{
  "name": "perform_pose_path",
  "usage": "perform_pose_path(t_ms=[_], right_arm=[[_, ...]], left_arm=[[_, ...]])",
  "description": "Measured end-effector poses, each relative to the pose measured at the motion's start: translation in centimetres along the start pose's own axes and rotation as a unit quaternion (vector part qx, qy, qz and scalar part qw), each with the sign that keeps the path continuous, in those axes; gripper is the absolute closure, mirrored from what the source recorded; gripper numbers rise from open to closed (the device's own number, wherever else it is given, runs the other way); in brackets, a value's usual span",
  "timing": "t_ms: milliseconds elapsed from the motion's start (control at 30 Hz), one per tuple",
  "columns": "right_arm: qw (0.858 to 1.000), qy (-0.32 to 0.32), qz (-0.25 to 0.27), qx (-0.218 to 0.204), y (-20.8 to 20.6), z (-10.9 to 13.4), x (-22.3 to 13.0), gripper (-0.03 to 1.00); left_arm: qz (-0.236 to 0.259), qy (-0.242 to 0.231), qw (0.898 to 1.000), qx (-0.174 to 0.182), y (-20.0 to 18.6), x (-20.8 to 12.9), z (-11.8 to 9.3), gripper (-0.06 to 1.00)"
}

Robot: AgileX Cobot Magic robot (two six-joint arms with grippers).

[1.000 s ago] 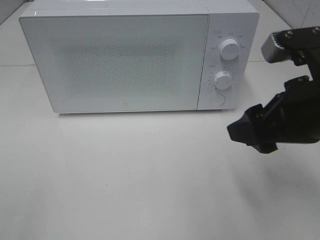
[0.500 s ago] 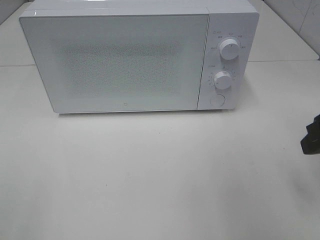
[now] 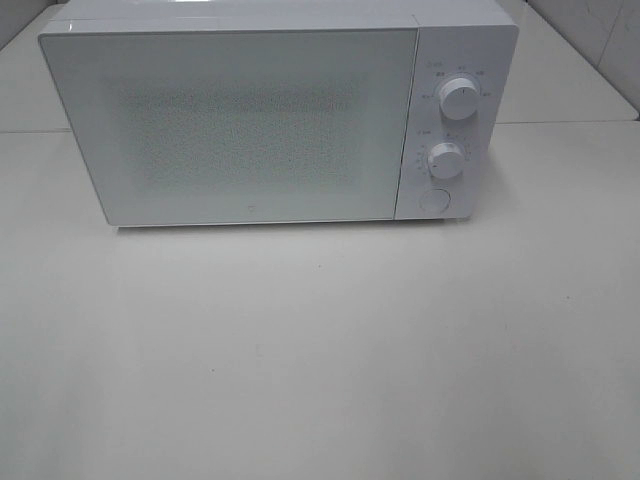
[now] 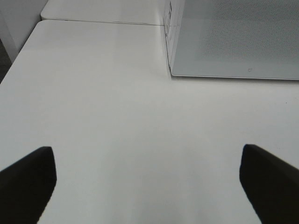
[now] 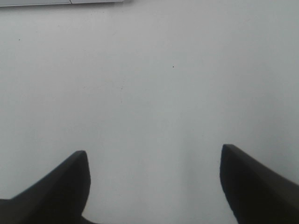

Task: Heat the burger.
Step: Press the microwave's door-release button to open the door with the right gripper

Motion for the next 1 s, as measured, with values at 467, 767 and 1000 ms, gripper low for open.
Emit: perform_pose_path(t_ms=[467, 767, 1000], right_arm=[[0.986, -0.041, -0.164, 0.001, -5.5, -1.4, -2.6, 0.2], [0.977, -0.041, -0.21, 0.007, -6.8, -1.5, -3.0, 0.2], [0.977, -0.041, -0.21, 0.007, -6.8, -1.5, -3.0, 0.2]], left_arm=[[0.0, 0.0, 1.0, 0.0, 0.0, 0.0, 0.0, -0.04], [0.0, 0.0, 1.0, 0.0, 0.0, 0.0, 0.0, -0.04], [0.0, 0.0, 1.0, 0.0, 0.0, 0.0, 0.0, -0.04]])
Point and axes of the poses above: a point on each arm's last joint axis where the gripper is mounted, y pointing out along that axis toward the gripper, z along the wrist's bending axis when the last joint is at zero, x = y × z, the point moved 10 cm from there along y, pointing out along that axis toward the gripper, and after that the axes turned 11 degrees about y, right-handed, at the moved point
